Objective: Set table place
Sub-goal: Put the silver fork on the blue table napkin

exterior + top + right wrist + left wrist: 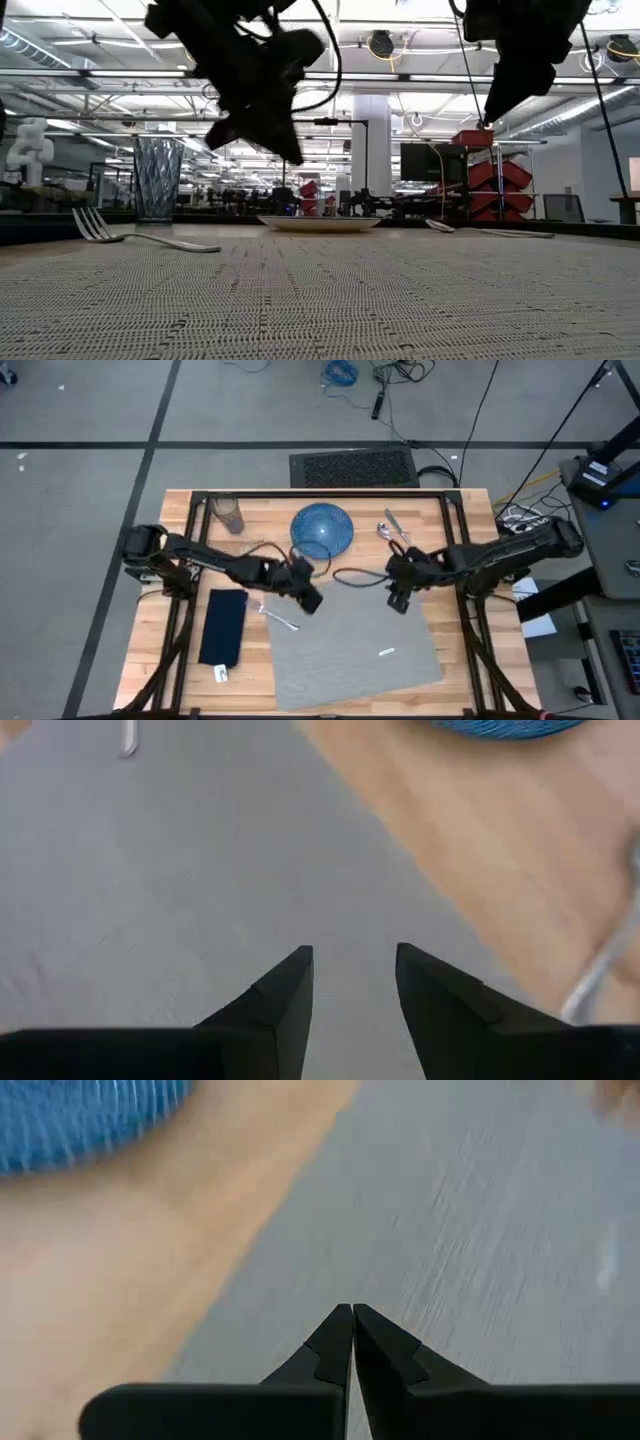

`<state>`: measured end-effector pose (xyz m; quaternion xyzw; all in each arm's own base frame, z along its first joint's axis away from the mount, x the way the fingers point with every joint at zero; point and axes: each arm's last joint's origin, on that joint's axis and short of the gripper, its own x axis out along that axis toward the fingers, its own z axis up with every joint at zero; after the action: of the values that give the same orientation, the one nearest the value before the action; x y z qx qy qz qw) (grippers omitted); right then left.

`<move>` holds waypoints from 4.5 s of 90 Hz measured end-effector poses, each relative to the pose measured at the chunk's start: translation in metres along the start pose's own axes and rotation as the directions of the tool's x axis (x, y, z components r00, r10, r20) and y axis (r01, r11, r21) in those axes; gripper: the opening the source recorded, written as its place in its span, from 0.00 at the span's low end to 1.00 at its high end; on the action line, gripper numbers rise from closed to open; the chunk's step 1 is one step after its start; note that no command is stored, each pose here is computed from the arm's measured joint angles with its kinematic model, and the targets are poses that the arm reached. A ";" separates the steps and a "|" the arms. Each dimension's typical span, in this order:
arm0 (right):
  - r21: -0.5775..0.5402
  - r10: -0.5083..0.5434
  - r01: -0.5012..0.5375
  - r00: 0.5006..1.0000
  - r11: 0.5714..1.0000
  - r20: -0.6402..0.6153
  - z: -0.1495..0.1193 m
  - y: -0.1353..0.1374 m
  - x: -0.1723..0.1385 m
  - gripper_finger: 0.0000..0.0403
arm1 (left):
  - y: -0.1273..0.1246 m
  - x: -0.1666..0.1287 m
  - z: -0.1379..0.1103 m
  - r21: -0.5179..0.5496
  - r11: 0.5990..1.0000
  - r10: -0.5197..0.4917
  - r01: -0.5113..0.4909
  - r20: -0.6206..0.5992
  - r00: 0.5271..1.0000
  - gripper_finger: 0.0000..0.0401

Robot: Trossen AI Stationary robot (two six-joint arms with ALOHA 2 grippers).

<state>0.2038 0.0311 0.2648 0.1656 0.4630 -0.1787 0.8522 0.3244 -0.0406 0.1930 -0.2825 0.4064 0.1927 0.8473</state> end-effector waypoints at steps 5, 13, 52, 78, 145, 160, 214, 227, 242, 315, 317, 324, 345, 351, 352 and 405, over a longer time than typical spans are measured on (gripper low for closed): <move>0.010 -0.010 0.010 1.000 1.000 0.004 0.001 -0.006 -0.004 0.32 | -0.005 0.002 -0.009 0.017 1.000 0.005 -0.004 -0.026 1.000 0.00; 0.027 -0.024 0.024 1.000 0.999 0.011 0.001 -0.015 -0.010 0.32 | -0.010 0.005 -0.023 0.045 0.999 0.031 -0.027 -0.076 0.997 0.00; 0.038 -0.064 0.063 0.998 0.997 0.015 0.003 -0.032 -0.017 0.32 | -0.024 0.013 -0.078 0.102 0.987 0.146 -0.125 -0.233 0.962 0.00; 0.020 -0.101 0.102 0.995 0.995 -0.018 0.000 -0.035 -0.017 0.32 | -0.038 0.008 -0.105 0.066 0.996 0.086 -0.067 -0.345 0.935 0.00; -0.006 -0.111 0.111 0.994 0.994 -0.023 -0.001 -0.036 -0.017 0.32 | -0.067 -0.036 -0.161 -0.264 0.957 -0.077 -0.123 -0.636 0.767 0.00; -0.013 -0.114 0.113 0.993 0.993 -0.021 -0.001 -0.036 -0.017 0.32 | -0.077 -0.055 -0.158 -0.477 0.865 -0.086 -0.157 -0.448 0.890 0.00; -0.046 -0.151 0.150 0.988 0.988 -0.010 0.003 -0.043 -0.016 0.32 | -0.062 -0.062 -0.143 -0.577 0.678 0.222 -0.455 -0.429 0.875 0.00; -0.065 -0.148 0.148 0.989 0.987 -0.006 0.003 -0.043 -0.016 0.32 | -0.064 -0.060 -0.140 -0.511 0.762 0.196 -0.398 -0.404 0.893 0.00; -0.058 -0.147 0.146 0.989 0.988 -0.003 0.004 -0.043 -0.016 0.32 | -0.061 -0.060 -0.139 -0.583 0.689 0.225 -0.430 -0.391 0.892 0.00; -0.045 -0.145 0.145 0.989 0.988 -0.002 0.004 -0.043 -0.016 0.32 | -0.051 -0.062 -0.147 -0.560 0.683 0.327 -0.470 -0.341 0.881 0.11; -0.045 -0.146 0.145 0.989 0.988 -0.002 0.004 -0.043 -0.016 0.32 | -0.051 -0.062 -0.147 -0.555 0.688 0.328 -0.468 -0.337 0.883 0.12; -0.044 -0.145 0.145 0.989 0.989 0.000 0.004 -0.043 -0.016 0.32 | -0.048 -0.061 -0.149 -0.539 0.696 0.343 -0.475 -0.332 0.879 0.19; -0.033 -0.139 0.139 0.990 0.990 0.012 0.005 -0.042 -0.016 0.32 | -0.047 -0.060 -0.152 -0.609 0.613 0.335 -0.503 -0.377 0.864 0.38; -0.033 -0.139 0.139 0.990 0.990 0.011 0.005 -0.042 -0.016 0.32 | -0.046 -0.061 -0.153 -0.601 0.569 0.327 -0.561 -0.461 0.825 0.41; -0.033 -0.139 0.139 0.990 0.990 0.011 0.005 -0.042 -0.016 0.32 | -0.046 -0.061 -0.154 -0.598 0.564 0.325 -0.570 -0.474 0.819 0.41; -0.028 -0.137 0.137 0.990 0.990 0.016 0.006 -0.042 -0.016 0.32 | -0.040 -0.034 -0.169 -0.628 0.554 0.273 -0.547 -0.484 0.832 0.40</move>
<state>0.1807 -0.0060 0.2762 0.1200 0.4697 -0.2312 0.8435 0.2292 -0.1819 0.1468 -0.5269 0.4819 0.4861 0.5038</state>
